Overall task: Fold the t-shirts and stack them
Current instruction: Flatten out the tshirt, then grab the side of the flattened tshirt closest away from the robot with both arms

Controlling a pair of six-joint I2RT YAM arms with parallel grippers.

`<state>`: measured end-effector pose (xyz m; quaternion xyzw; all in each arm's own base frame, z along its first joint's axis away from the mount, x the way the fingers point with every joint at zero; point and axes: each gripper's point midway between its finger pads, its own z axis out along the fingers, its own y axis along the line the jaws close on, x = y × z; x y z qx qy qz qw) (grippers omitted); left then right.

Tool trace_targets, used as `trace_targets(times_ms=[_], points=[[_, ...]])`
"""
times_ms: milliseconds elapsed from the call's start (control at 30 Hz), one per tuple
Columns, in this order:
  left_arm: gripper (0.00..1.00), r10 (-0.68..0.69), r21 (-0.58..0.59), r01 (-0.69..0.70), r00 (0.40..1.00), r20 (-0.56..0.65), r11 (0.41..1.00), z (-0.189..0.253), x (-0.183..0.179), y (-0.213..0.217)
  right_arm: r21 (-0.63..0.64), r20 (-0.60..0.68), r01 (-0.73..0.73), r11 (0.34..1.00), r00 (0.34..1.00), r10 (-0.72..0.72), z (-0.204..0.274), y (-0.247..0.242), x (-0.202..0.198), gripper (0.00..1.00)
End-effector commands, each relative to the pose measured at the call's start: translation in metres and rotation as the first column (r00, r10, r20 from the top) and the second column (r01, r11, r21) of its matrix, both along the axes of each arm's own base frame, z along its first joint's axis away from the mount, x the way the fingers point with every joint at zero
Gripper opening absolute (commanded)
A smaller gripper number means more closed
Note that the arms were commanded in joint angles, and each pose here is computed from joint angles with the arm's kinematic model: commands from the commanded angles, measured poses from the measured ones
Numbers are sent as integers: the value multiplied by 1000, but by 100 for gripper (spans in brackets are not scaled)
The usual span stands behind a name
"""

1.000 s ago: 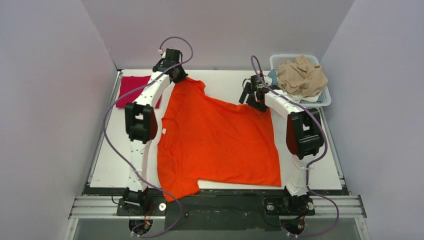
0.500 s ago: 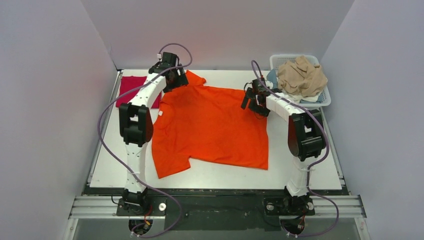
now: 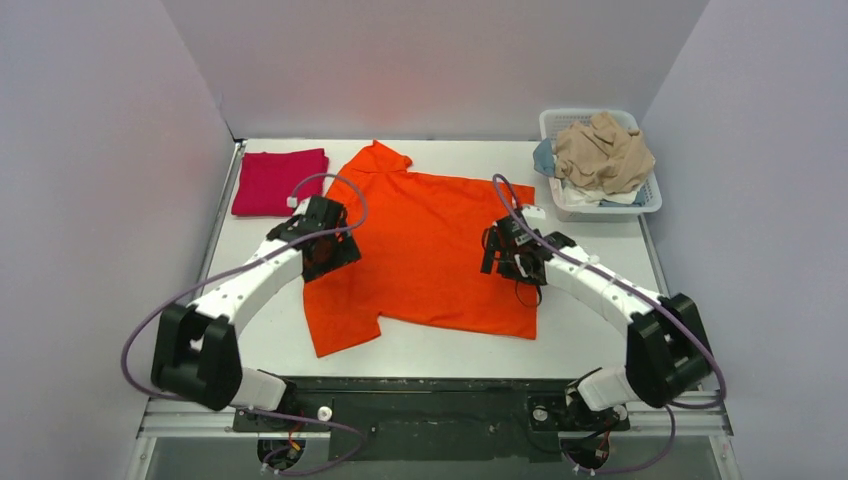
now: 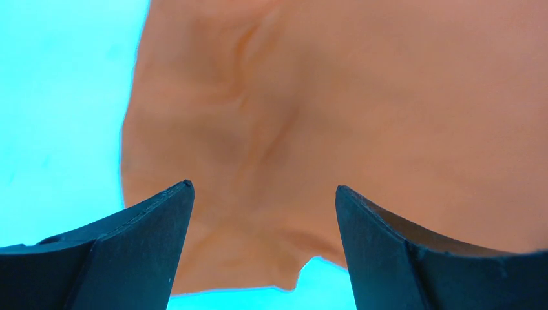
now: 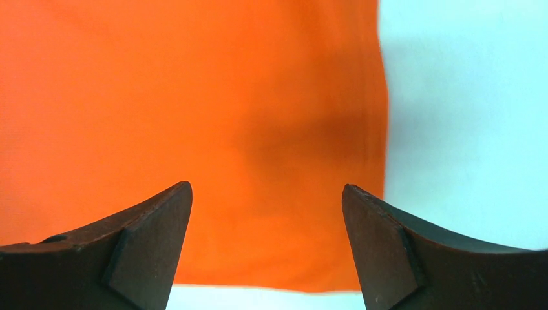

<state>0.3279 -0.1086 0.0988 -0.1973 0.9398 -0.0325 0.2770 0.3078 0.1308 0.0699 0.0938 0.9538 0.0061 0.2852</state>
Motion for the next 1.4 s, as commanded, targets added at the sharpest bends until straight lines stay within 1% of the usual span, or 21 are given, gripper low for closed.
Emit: trace_targets(times_ms=[0, 100, 167, 333, 367, 467, 533, 567, 633, 667, 733, 767, 833, 900, 933, 1167, 1200, 1233, 1267, 1300, 1367], points=[[91, 263, -11, -263, 964, -28, 965, -9, -69, 36, -43, -5, 116, 992, 993, -117, -6, -33, -62, 81], [91, 335, 41, -332, 935, -117, 942, -33, -122, 56, -33, -5, 151, 988, 988, -151, -13, -44, -93, 81], [89, 342, 13, -344, 929, -142, 939, -49, -148, 60, -9, -6, 179, 984, 984, -180, -21, -51, -110, 81], [74, 324, -98, -347, 926, -193, 933, -70, -172, 46, 17, -8, 232, 973, 973, -232, -33, -63, -131, 80], [68, 323, -104, -348, 925, -199, 932, -77, -175, 46, 15, -7, 236, 972, 972, -236, -34, -64, -132, 80], [58, 317, -142, -348, 926, -206, 927, -88, -174, 40, 15, -10, 249, 968, 968, -249, -39, -66, -134, 79], [45, 306, -148, -344, 923, -232, 927, -93, -177, 36, 13, -23, 248, 969, 969, -247, -42, -66, -137, 78], [42, 306, -141, -345, 921, -241, 928, -94, -179, 37, 9, -27, 252, 968, 968, -251, -43, -67, -138, 78], [31, 307, -127, -343, 922, -238, 931, -93, -179, 39, 4, -22, 264, 965, 964, -264, -46, -68, -137, 76], [11, 306, -126, -340, 923, -232, 932, -93, -178, 39, 2, -18, 268, 963, 963, -268, -46, -69, -136, 75], [0, 295, -136, -329, 929, -224, 934, -92, -177, 38, 9, -10, 275, 961, 961, -275, -48, -67, -132, 72], [0, 288, -140, -323, 931, -224, 936, -91, -176, 37, 21, -3, 279, 960, 960, -279, -49, -63, -127, 71], [0, 287, -140, -324, 929, -233, 936, -91, -179, 36, 40, -3, 283, 958, 959, -283, -50, -58, -122, 65], [0, 284, -141, -324, 927, -246, 935, -92, -183, 36, 52, -35, 281, 958, 960, -279, -54, -52, -123, 59], [0, 281, -145, -322, 927, -250, 935, -92, -185, 36, 49, -46, 281, 959, 959, -279, -57, -52, -125, 52], [0, 270, -150, -318, 923, -275, 936, -93, -196, 34, -43, -126, 324, 945, 936, -327, -82, -68, -146, 38], [0, 267, -154, -315, 925, -270, 936, -90, -196, 33, -52, -133, 322, 945, 936, -327, -84, -68, -146, 34], [0, 268, -145, -318, 920, -287, 937, -90, -201, 33, -63, -140, 322, 945, 934, -327, -85, -69, -147, 23], [0, 262, -155, -314, 922, -284, 937, -86, -200, 31, -75, -147, 323, 943, 932, -331, -86, -72, -150, 18], [0, 249, -157, -305, 920, -301, 939, -85, -207, 29, -81, -145, 327, 941, 931, -336, -85, -74, -151, 7], [0, 220, -177, -288, 920, -323, 941, -80, -216, 22, -98, -151, 344, 934, 922, -355, -84, -83, -160, 0]])
